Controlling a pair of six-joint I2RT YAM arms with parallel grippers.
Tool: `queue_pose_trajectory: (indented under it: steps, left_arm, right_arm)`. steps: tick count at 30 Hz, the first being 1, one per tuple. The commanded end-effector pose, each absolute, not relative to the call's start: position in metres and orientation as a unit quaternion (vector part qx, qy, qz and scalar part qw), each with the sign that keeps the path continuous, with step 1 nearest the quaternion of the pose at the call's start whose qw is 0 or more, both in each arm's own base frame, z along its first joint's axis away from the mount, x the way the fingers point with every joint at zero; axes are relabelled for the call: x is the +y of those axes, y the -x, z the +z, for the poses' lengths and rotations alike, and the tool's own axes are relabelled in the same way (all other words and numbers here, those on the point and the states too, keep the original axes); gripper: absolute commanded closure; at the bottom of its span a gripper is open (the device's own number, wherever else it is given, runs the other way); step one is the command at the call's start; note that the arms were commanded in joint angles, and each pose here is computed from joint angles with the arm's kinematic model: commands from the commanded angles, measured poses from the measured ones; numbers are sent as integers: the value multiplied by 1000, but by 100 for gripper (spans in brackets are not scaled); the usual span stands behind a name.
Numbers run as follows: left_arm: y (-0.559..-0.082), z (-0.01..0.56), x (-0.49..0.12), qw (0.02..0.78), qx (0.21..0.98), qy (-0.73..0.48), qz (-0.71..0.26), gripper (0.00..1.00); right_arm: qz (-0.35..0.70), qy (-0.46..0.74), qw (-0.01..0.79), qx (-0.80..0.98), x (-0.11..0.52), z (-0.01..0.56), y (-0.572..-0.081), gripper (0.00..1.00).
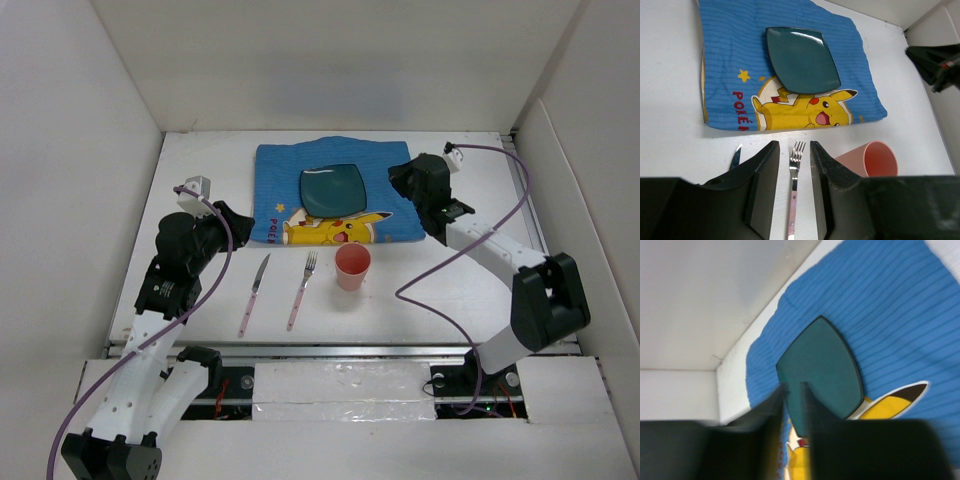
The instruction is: Set the dinner table for one person
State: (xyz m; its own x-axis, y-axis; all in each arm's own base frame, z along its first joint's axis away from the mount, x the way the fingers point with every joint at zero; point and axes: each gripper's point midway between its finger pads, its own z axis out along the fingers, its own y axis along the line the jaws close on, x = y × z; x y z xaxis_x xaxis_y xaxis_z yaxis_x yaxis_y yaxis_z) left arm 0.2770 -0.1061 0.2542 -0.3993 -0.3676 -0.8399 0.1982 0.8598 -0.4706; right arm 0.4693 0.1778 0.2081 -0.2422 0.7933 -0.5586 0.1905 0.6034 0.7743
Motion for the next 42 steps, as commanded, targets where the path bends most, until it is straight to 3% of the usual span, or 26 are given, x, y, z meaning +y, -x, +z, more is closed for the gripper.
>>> queue_pose_trajectory:
  steps: [1,3,9,15,16,17,18,21,24,30,41,42]
  left_arm:
    - [-280,292,-101,591,759,62,-268,74]
    - [-281,292,-98,591,759,74,-265,76]
    - [-282,299,-82,598,745,147,-255,81]
    - [-279,319,-78,614,719,175,-274,73]
    - [-276,325,-78,620,713,174,-278,70]
    - [-275,330,-78,625,707,174,-281,66]
    - [-274,333,-77,629,704,174,-280,62]
    - [-267,357,-78,645,691,162,-283,59]
    - [-259,379,-75,666,669,164,-286,58]
    - [-252,396,-78,683,656,145,-288,58]
    - [-255,379,-87,672,669,125,-292,58]
    - [-255,380,-87,673,668,124,-292,58]
  right_arm:
    - [258,-290,572,722,175,268,-446,92]
    - [273,-238,582,728,207,287,-419,100]
    - [267,-111,535,794,302,252,-338,100]
    - [282,3,470,836,411,212,-249,100]
    - [250,20,453,855,422,182,-242,98]
    - [249,34,442,861,437,174,-227,92]
    - [259,37,442,858,454,184,-224,76]
    - [223,83,415,878,483,144,-201,46]
    - [198,82,399,892,499,121,-196,40]
    - [173,89,364,911,516,76,-188,38]
    - [162,77,365,914,530,52,-194,38]
    - [144,76,369,915,526,48,-197,44]
